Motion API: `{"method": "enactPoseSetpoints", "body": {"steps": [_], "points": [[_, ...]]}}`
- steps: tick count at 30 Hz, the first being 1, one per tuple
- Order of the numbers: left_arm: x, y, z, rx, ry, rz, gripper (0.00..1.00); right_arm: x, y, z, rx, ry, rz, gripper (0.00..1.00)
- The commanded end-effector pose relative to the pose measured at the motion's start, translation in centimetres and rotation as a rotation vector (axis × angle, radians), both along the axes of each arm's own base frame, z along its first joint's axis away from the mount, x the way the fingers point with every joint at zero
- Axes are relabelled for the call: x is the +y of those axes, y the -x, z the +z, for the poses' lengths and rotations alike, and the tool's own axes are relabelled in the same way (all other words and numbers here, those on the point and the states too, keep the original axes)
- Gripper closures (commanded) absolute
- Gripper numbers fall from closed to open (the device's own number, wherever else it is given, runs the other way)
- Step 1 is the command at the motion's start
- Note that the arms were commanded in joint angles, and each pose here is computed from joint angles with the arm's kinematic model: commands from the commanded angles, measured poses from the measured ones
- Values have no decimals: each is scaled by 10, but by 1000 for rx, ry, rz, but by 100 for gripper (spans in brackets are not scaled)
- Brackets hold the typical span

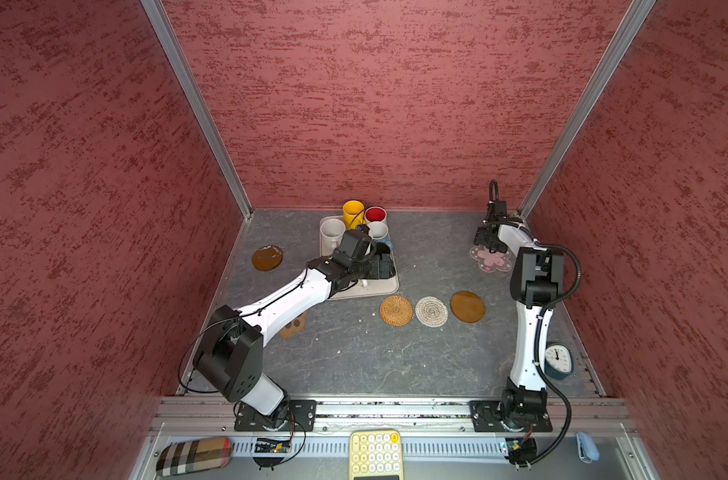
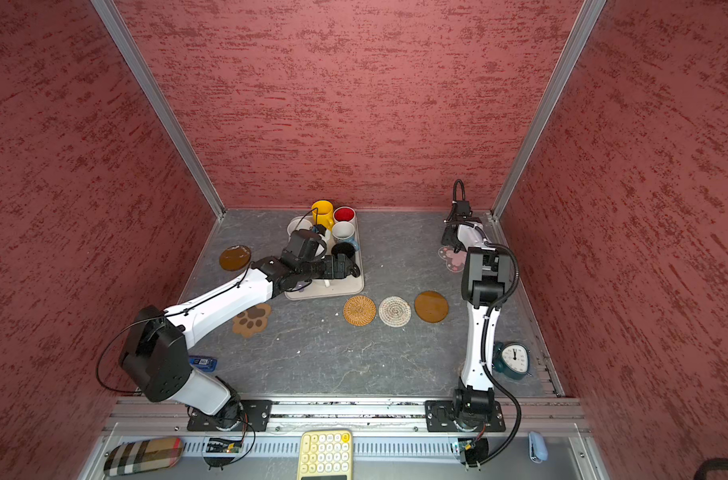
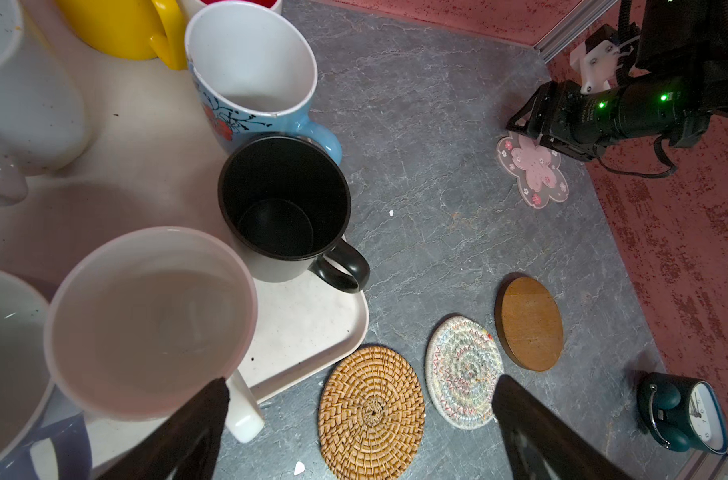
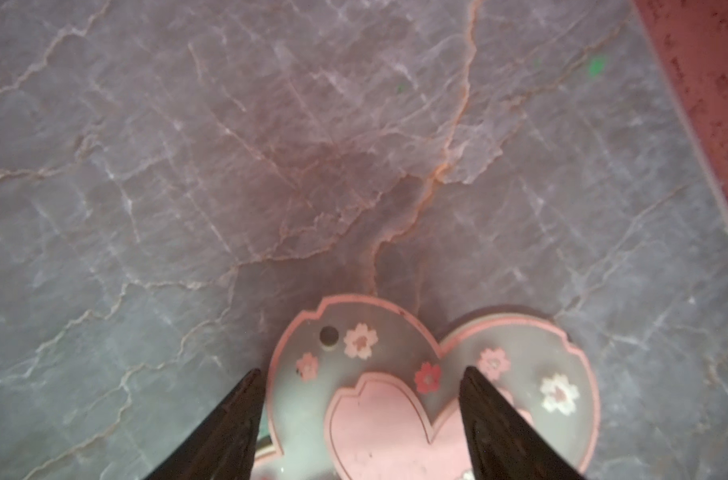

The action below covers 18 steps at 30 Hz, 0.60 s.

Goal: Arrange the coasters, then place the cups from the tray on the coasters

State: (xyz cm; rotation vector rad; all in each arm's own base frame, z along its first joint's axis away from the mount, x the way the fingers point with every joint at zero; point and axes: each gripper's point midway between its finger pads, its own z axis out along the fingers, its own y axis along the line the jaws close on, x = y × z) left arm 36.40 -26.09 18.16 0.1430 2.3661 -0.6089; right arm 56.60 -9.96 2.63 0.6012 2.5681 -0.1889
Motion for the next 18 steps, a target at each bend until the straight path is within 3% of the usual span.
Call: {"method": "enactPoseSetpoints", "body": {"steps": [1,10,18], "points": [[0,0,14,-42,27,14,0,3,36,-32,140,-11,0,25],[-1,6,14,-48,32,8,1,1,49,-24,125,15,-3,26],[2,4,7,-42,17,23,0,1,23,8,40,23,47,26]]}}
